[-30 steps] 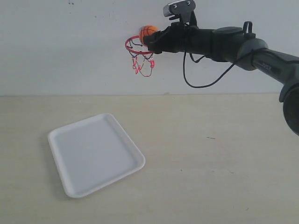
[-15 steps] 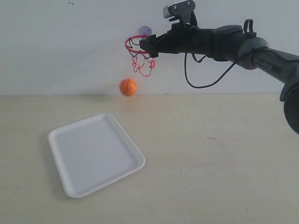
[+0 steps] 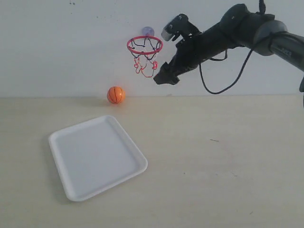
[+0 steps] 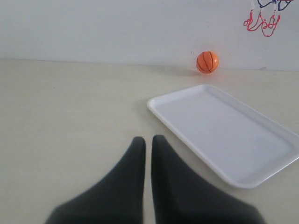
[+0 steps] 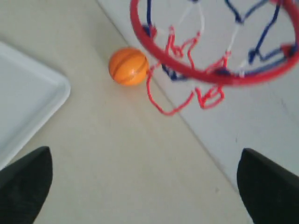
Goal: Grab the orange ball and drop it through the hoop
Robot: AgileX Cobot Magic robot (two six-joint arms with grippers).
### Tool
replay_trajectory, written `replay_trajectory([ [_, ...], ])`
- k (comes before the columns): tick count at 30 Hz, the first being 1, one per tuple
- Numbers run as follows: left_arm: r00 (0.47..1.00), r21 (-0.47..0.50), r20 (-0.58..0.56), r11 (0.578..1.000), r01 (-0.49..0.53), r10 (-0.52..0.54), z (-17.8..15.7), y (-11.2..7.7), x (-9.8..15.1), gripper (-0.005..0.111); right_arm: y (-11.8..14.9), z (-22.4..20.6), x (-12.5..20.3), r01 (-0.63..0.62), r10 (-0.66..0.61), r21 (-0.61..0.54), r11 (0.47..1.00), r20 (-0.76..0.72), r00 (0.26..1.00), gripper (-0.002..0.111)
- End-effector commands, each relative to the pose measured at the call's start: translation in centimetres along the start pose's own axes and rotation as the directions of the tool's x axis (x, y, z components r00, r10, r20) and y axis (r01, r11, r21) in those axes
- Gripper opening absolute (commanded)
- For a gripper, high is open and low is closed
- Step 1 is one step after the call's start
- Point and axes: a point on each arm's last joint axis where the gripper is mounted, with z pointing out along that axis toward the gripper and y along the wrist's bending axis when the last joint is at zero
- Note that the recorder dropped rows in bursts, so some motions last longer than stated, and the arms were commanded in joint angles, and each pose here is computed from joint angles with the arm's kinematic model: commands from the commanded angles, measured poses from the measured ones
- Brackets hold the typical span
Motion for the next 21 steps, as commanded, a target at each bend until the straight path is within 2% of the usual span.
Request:
replay_trajectory([
  [1,1.000,-0.002,0.002,1.000,0.006,-0.006,0.0,0.0,0.1,0.004,-2.1,-3.4,2.1,-0.173,0.169,-0.025,0.985,-0.131,0.977,0.100],
  [4,1.000,-0.002,0.002,1.000,0.006,-0.006,0.0,0.0,0.1,0.004,-2.7,-5.3,4.2,-0.274,0.243,-0.142,0.951,-0.204,0.948,0.087],
  [6,1.000,-0.002,0.002,1.000,0.006,-0.006,0.0,0.0,0.1,0.004,-4.2,-6.5,5.2,-0.343,0.320,-0.127,0.931,-0.170,0.932,0.070],
  [7,1.000,-0.002,0.002,1.000,0.006,-0.006,0.0,0.0,0.1,0.004,-4.8,-7.1,5.7,-0.446,0.427,-0.105,0.889,-0.165,0.889,0.060],
  [8,1.000,-0.002,0.002,1.000,0.006,-0.006,0.0,0.0,0.1,0.004,-6.2,-8.6,6.7,-0.616,0.603,-0.041,0.787,-0.162,0.781,0.040],
  [9,1.000,-0.002,0.002,1.000,0.006,-0.006,0.0,0.0,0.1,0.004,-6.9,-9.3,7.3,-0.683,0.673,-0.013,0.730,-0.154,0.723,0.027],
  [10,1.000,-0.002,0.002,1.000,0.006,-0.006,0.0,0.0,0.1,0.004,-7.9,-10.4,8.3,-0.783,0.778,0.029,0.621,-0.136,0.613,-0.001],
  [12,1.000,-0.002,0.002,1.000,0.006,-0.006,0.0,0.0,0.1,0.004,-9.2,-12.8,9.0,-0.851,0.854,0.073,0.520,-0.089,0.513,0.000],
  [15,1.000,-0.002,0.002,1.000,0.006,-0.006,0.0,0.0,0.1,0.004,-9.1,-16.4,7.9,-0.843,0.850,0.105,0.527,-0.049,0.525,0.000],
  [16,1.000,-0.002,0.002,1.000,0.006,-0.006,0.0,0.0,0.1,0.004,-7.9,-18.2,6.7,-0.821,0.828,0.107,0.560,-0.051,0.558,0.000],
  [18,1.000,-0.002,0.002,1.000,0.006,-0.006,0.0,0.0,0.1,0.004,-5.1,-20.8,5.6,-0.809,0.816,0.112,0.577,-0.076,0.572,0.000],
  [20,1.000,-0.002,0.002,1.000,0.006,-0.006,0.0,0.0,0.1,0.004,-0.7,-23.8,4.9,-0.796,0.802,0.101,0.597,-0.107,0.587,0.000],
  [21,1.000,-0.002,0.002,1.000,0.006,-0.006,0.0,0.0,0.1,0.004,1.9,-24.8,5.4,-0.819,0.822,0.091,0.566,-0.132,0.554,0.000],
])
